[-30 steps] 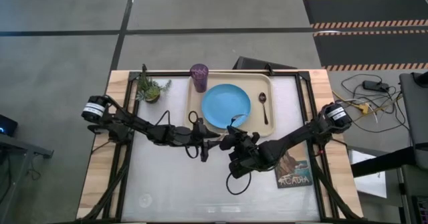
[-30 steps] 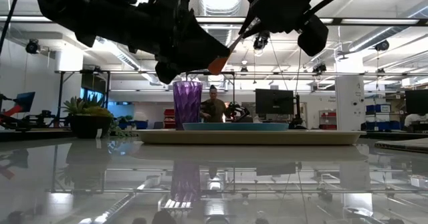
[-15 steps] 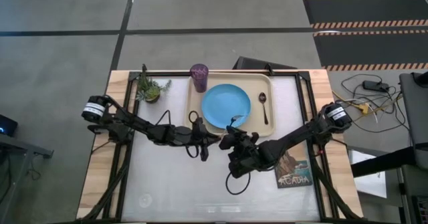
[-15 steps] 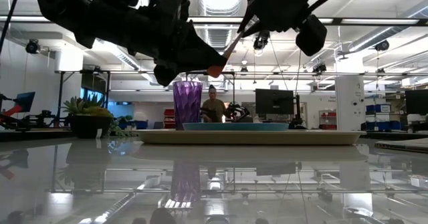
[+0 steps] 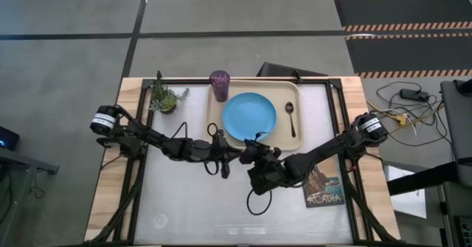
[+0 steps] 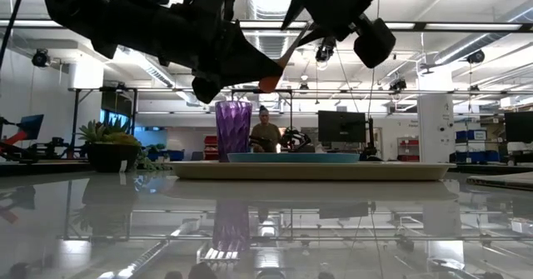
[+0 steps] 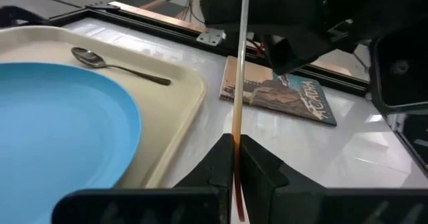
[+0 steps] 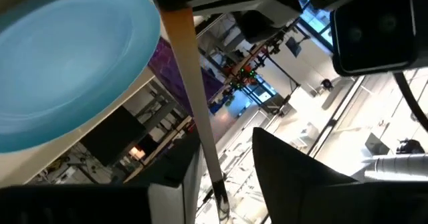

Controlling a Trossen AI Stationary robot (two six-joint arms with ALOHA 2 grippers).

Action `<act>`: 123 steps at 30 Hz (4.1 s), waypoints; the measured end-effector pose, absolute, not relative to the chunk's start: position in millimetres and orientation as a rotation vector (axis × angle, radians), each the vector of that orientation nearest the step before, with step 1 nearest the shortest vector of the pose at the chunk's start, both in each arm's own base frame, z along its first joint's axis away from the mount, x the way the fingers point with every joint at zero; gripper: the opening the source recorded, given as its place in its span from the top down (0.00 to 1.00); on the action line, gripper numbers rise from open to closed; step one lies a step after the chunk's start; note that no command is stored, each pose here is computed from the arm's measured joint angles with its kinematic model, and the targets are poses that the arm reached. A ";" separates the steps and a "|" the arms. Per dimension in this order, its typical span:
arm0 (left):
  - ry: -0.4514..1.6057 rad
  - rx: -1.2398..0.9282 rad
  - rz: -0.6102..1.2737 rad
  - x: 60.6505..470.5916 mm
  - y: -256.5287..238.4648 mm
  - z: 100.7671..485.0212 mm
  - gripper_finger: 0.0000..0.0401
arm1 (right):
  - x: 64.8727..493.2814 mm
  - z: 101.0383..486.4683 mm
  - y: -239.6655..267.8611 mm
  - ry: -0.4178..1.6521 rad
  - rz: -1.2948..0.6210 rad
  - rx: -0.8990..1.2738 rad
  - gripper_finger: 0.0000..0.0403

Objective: Pick and place plate/cup/fork/spoon on tray
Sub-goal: Put the orange fork on the white serving tray to the left of the black spoon

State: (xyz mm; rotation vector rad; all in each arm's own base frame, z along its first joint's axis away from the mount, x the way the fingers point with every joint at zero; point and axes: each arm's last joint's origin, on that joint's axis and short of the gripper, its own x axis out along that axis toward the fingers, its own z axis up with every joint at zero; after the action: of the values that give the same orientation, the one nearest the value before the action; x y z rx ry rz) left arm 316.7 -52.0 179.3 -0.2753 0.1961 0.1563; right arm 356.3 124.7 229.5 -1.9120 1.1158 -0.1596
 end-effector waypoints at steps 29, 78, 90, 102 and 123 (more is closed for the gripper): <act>-0.029 -0.303 0.335 298.7 -40.9 182.7 1.00 | 348.9 285.1 119.8 0.871 -0.662 -1.426 0.68; -0.164 0.167 0.544 283.5 -38.8 224.3 1.00 | 371.4 292.5 74.8 -0.206 -0.716 -0.106 0.60; -0.160 0.169 0.543 283.5 -38.9 223.7 1.00 | 373.3 293.5 71.1 -0.200 -0.729 -0.127 0.76; -0.155 0.173 0.538 283.6 -39.3 223.1 1.00 | 374.2 292.1 72.1 -0.192 -0.699 -0.141 0.97; -0.154 0.174 0.533 283.4 -39.6 222.7 0.87 | 374.6 289.8 71.9 -0.167 -0.707 -0.161 0.98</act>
State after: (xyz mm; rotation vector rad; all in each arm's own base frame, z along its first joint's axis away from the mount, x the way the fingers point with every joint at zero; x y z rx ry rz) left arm 283.4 -39.6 222.7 0.1742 -0.1538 0.5327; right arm 374.6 71.9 289.8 -0.1605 -0.1673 -0.7073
